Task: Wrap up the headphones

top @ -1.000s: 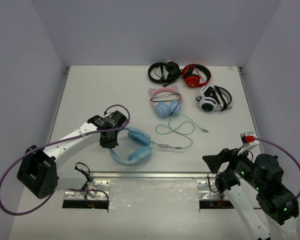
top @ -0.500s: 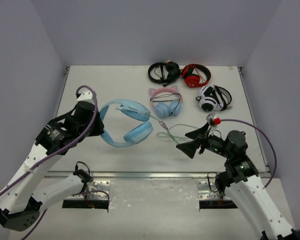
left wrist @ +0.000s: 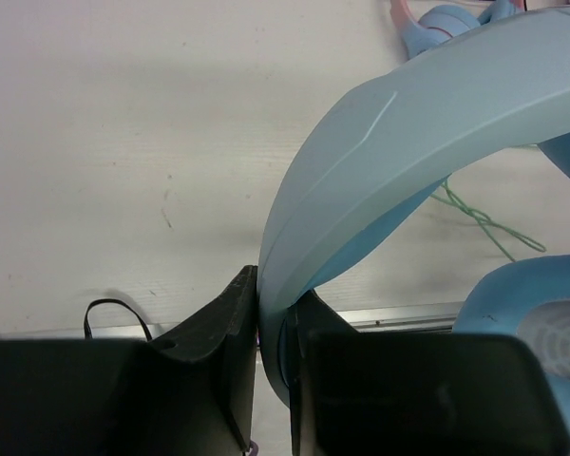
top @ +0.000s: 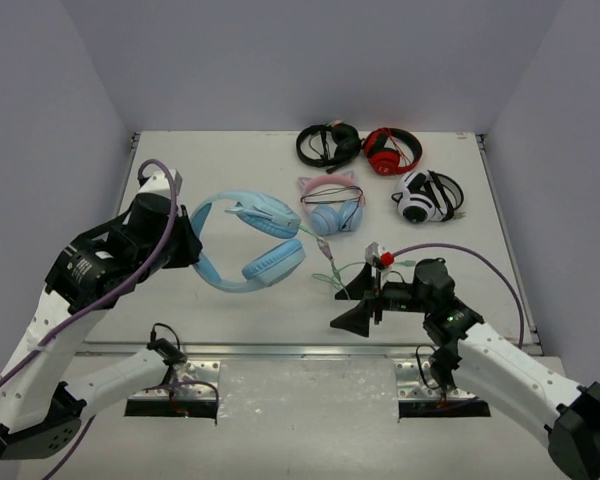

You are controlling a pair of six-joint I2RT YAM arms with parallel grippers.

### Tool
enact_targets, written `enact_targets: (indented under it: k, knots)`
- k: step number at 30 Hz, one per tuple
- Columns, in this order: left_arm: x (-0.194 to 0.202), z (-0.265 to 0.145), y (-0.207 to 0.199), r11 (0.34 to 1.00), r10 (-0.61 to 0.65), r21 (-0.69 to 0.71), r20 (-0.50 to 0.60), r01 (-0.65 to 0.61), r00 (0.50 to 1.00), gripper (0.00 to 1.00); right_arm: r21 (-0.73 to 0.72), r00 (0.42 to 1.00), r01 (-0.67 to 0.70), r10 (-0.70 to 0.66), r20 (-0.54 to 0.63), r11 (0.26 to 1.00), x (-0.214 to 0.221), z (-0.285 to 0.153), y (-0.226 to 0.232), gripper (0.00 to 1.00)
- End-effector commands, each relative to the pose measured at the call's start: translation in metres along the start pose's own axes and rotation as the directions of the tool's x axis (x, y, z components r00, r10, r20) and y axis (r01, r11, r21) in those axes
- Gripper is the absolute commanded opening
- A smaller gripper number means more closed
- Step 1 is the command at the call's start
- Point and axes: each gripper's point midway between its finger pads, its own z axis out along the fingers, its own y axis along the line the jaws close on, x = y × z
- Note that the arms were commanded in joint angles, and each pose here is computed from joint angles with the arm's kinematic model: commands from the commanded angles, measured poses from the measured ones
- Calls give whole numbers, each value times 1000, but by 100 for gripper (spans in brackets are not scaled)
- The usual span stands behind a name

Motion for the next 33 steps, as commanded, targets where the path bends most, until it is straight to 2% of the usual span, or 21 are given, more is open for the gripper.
enact_targets:
  k: [1, 2, 3, 5, 6, 9, 10, 11, 13, 16, 17, 19, 20, 21, 22, 23, 25, 26, 28, 29, 33]
  knots:
    - [-33, -13, -24, 993, -71, 106, 100, 60, 993, 0, -38, 991, 116, -114, 65, 992, -14, 10, 11, 81]
    - [-36, -15, -26, 991, -73, 116, 107, 61, 992, 0, -15, 991, 122, -121, 59, 992, -12, 12, 6, 80]
    - [-38, -17, -28, 990, -75, 126, 111, 61, 991, 0, 6, 991, 123, -123, 56, 992, -12, 14, 0, 70]
    - [-49, -27, -32, 985, -88, 156, 135, 66, 987, 0, 63, 994, 107, -109, 33, 992, -7, 19, -16, 61]
    - [-52, -31, -33, 984, -92, 164, 143, 68, 985, 0, 63, 992, 116, -119, 44, 991, -10, 21, -18, 50]
    - [-65, -44, -31, 982, -114, 167, 187, 83, 976, 0, 57, 994, 98, -101, 52, 994, -9, 28, -22, 29]
    - [-69, -46, -25, 986, -121, 138, 205, 94, 971, 0, 60, 995, 79, -82, 52, 995, -8, 28, -23, 9]
    - [-73, -51, -21, 986, -130, 131, 226, 102, 965, 0, 82, 995, 72, -77, 67, 994, -9, 28, -26, 2]
    - [-79, -51, -6, 993, -118, 53, 268, 108, 956, 0, 125, 995, 50, -60, 80, 991, -6, 24, -30, 1]
    - [-79, -36, 27, 984, -50, -150, 304, 100, 951, 0, 316, 993, 24, -58, 100, 949, -10, 7, -52, 1]
    - [-68, -19, 34, 974, -2, -219, 267, 63, 964, 0, 467, 993, -8, -47, 105, 884, -9, -11, -72, 1]
    - [-60, 2, 37, 962, 57, -273, 238, 11, 970, 0, 596, 989, -25, -66, 130, 802, -26, -33, -85, 1]
    - [-53, 12, 36, 959, 74, -283, 214, -11, 974, 0, 662, 996, -29, -35, 83, 749, -15, -48, -92, 1]
    - [-40, 31, 32, 960, 97, -276, 173, -46, 980, 0, 735, 988, -24, -95, 120, 678, -42, -67, -94, 1]
    - [-34, 42, 27, 963, 108, -261, 149, -66, 983, 0, 769, 994, -5, -81, 74, 639, -38, -78, -96, 1]
    - [-27, 55, 22, 967, 123, -240, 132, -88, 984, 0, 792, 988, 19, -134, 80, 610, -64, -88, -90, 1]
    - [-16, 71, 4, 981, 134, -153, 87, -119, 987, 0, 807, 991, 68, -134, 15, 587, -72, -98, -84, 1]
    - [-11, 77, -2, 983, 149, -123, 72, -140, 986, 0, 805, 983, 105, -181, 4, 584, -97, -102, -75, 1]
    - [3, 93, -25, 985, 172, -14, 20, -172, 985, 0, 786, 983, 167, -165, -84, 595, -99, -98, -72, 1]
    - [9, 97, -32, 981, 191, 17, 5, -191, 982, 1, 771, 974, 204, -203, -99, 604, -117, -97, -65, 1]
    - [30, 116, -71, 949, 265, 181, -19, -258, 964, 1, 661, 952, 304, -195, -237, 686, -125, -70, -58, 1]
